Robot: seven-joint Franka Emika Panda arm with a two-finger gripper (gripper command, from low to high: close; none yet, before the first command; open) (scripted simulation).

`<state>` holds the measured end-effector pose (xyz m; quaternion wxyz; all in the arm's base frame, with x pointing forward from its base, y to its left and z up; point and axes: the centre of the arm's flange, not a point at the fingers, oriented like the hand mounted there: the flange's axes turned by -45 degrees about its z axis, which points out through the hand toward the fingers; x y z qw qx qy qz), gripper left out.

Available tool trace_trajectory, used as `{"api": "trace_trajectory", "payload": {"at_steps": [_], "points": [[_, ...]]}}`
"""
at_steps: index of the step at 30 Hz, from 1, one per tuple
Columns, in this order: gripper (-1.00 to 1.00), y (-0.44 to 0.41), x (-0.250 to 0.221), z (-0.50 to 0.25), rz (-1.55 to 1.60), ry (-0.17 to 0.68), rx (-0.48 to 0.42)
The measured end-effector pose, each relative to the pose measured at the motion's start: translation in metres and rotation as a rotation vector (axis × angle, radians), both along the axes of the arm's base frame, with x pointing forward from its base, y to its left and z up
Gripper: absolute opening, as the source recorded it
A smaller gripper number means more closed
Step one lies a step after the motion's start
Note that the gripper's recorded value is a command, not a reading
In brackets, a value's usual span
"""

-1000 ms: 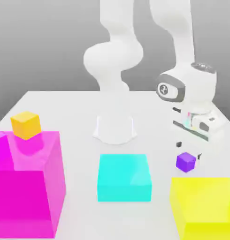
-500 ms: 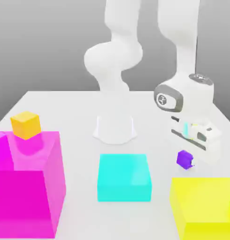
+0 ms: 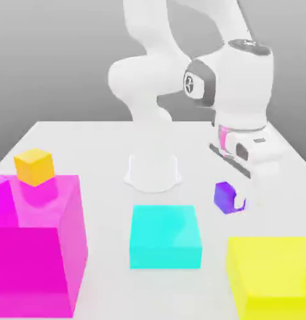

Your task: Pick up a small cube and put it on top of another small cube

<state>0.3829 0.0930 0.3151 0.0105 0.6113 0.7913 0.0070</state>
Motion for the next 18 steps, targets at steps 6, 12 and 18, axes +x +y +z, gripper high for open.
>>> {"api": "trace_trajectory", "payload": {"at_steps": [6, 12, 18], "points": [[-1.00, -0.147, 0.021, 0.072, -0.218, 0.002, -0.005], [-1.00, -0.297, -0.028, 0.127, -0.447, 0.022, 0.004], [1.00, -0.320, -0.041, 0.085, -0.484, 0.027, 0.007]]}}
